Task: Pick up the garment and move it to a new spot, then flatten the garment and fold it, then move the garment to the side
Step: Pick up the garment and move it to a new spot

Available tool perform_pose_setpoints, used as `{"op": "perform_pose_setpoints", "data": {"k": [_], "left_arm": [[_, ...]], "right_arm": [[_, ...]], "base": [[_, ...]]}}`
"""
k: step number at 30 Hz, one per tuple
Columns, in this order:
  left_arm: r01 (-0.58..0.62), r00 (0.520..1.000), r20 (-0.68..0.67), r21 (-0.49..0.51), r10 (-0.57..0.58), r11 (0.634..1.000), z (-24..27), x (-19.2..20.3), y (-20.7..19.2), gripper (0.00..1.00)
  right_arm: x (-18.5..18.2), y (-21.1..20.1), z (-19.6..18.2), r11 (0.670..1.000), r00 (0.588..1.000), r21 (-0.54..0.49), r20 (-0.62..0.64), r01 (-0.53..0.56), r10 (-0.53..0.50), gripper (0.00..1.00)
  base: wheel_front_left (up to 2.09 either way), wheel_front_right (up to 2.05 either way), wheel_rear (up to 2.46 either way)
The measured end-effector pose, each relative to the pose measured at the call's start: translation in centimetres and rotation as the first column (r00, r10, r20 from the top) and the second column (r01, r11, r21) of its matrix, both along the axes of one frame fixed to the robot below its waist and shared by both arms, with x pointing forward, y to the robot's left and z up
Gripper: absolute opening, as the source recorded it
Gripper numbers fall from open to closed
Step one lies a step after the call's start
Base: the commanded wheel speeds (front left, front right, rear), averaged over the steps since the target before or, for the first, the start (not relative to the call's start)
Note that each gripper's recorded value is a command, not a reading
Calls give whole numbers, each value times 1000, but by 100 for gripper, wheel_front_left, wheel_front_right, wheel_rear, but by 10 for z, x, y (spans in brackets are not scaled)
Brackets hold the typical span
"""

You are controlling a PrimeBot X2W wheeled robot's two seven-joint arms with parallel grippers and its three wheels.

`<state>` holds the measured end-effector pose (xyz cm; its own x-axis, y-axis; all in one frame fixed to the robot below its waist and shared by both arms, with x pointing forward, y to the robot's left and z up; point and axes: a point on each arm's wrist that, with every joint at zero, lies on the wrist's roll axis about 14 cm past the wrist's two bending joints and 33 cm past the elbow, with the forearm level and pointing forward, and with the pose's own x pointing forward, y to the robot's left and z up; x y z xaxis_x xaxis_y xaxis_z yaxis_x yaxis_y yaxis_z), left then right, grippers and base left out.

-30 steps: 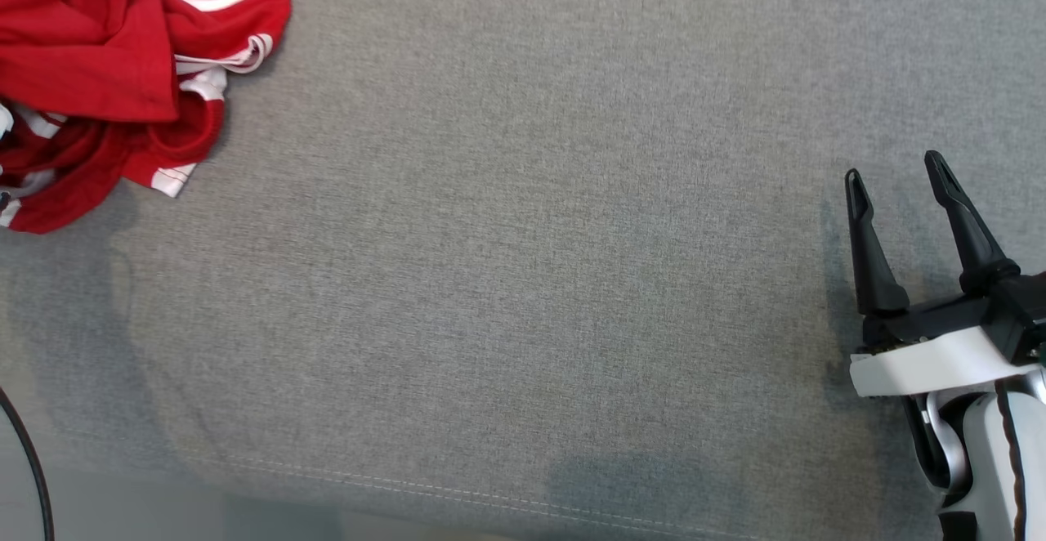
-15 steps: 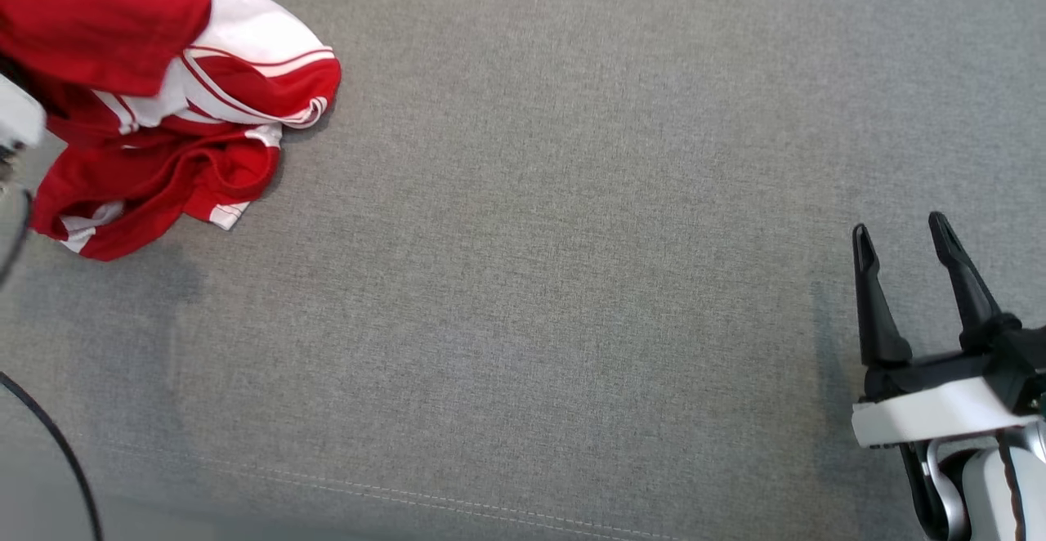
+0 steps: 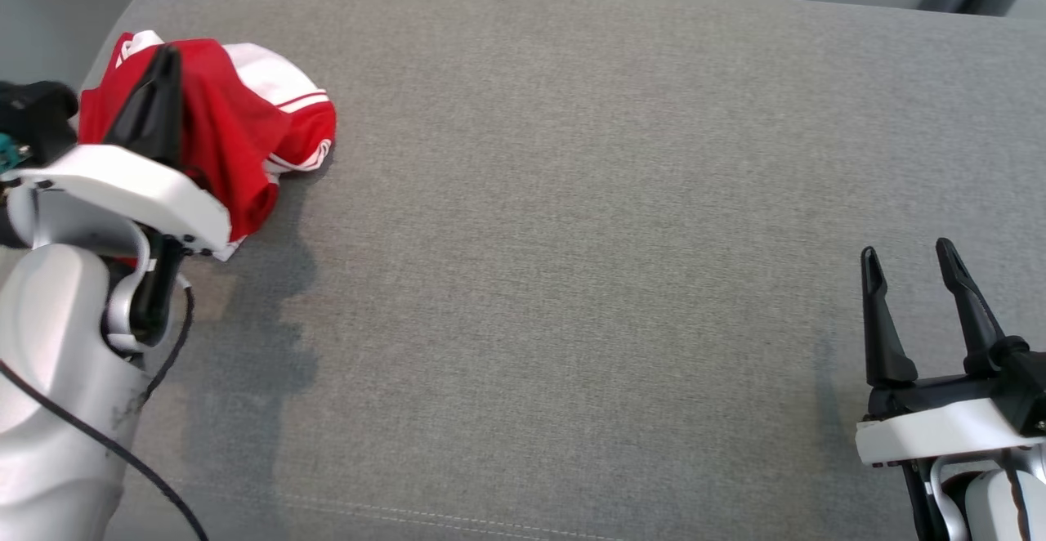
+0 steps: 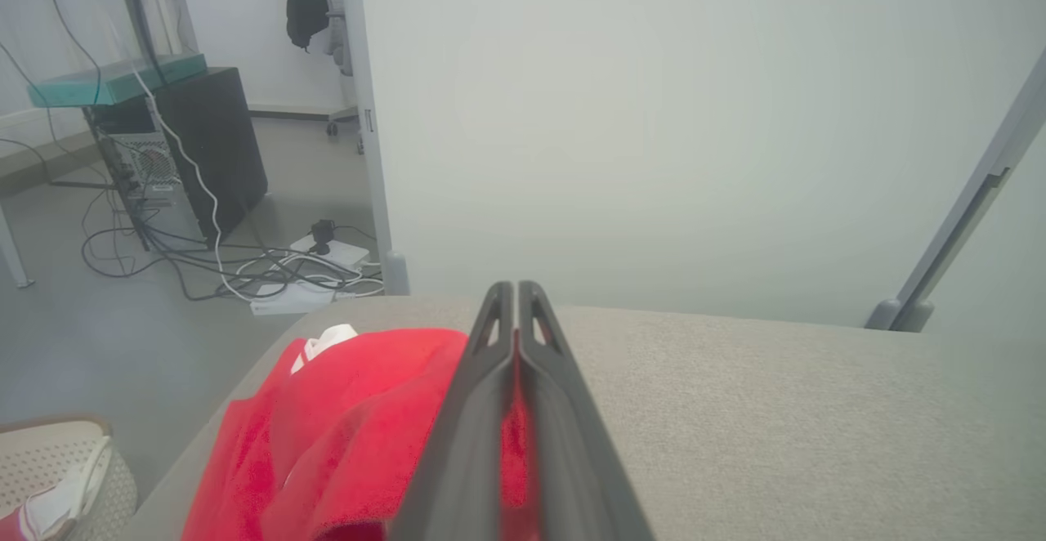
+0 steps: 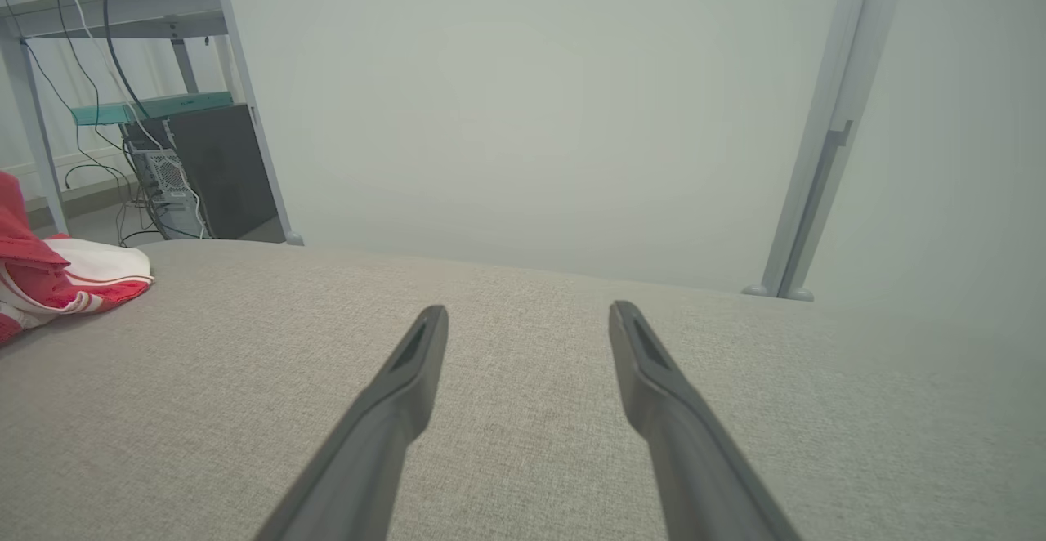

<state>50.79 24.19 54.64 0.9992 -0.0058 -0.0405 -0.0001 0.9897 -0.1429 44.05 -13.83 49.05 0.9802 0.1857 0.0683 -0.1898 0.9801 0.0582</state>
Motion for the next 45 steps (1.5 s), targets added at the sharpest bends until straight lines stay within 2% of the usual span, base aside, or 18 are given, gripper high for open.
{"op": "perform_pose_setpoints", "data": {"k": [6,9,12,18,26,29,32,36,38,39,40,41,45], "left_arm": [[198,974,101,39,-201,979,37,5,-83,0],[320,938,129,39,-322,947,48,1,-135,0],[449,884,137,21,-447,893,50,-7,-191,0],[656,752,114,-37,-649,754,38,-32,-290,0],[872,488,77,-96,-869,481,13,-93,-400,0],[905,419,63,-114,-906,410,4,-108,-426,0],[917,381,20,-137,-924,375,-16,-113,-438,0],[906,385,-56,-166,-921,389,-47,-107,-437,0],[898,400,-76,-169,-913,407,-55,-103,-431,0],[887,425,-72,-167,-902,431,-56,-97,-423,20],[881,439,-67,-166,-896,444,-56,-94,-418,78],[875,453,-58,-163,-889,457,-54,-91,-414,100],[850,511,11,-155,-859,504,-35,-82,-393,100]], "right_arm": [[-12,-25,4,997,997,-7,3,73,-73,100],[-22,-40,4,993,993,-6,-2,117,-117,100],[-31,-58,8,986,986,-10,5,169,-169,100],[-59,-96,9,957,957,-16,-7,289,-290,100],[-100,-145,11,895,894,-1,-25,447,-447,100],[-113,-157,9,872,872,0,-37,489,-489,100],[-119,-163,4,860,858,-9,-58,510,-510,100],[-118,-164,-4,855,852,-8,-83,519,-517,100],[-113,-161,-6,861,858,-6,-87,508,-506,100],[-108,-157,-9,870,866,-2,-93,494,-492,100],[-105,-155,-9,874,870,1,-94,486,-484,100],[-101,-153,-10,878,874,4,-93,479,-477,100],[-82,-140,-9,902,899,14,-82,432,-429,100]], "base": [[0,0,0],[0,0,0],[0,0,0],[0,0,0],[0,0,0],[0,0,0],[0,0,0],[0,0,0],[0,0,0],[0,0,0],[0,0,0],[0,0,0],[0,0,0]]}}
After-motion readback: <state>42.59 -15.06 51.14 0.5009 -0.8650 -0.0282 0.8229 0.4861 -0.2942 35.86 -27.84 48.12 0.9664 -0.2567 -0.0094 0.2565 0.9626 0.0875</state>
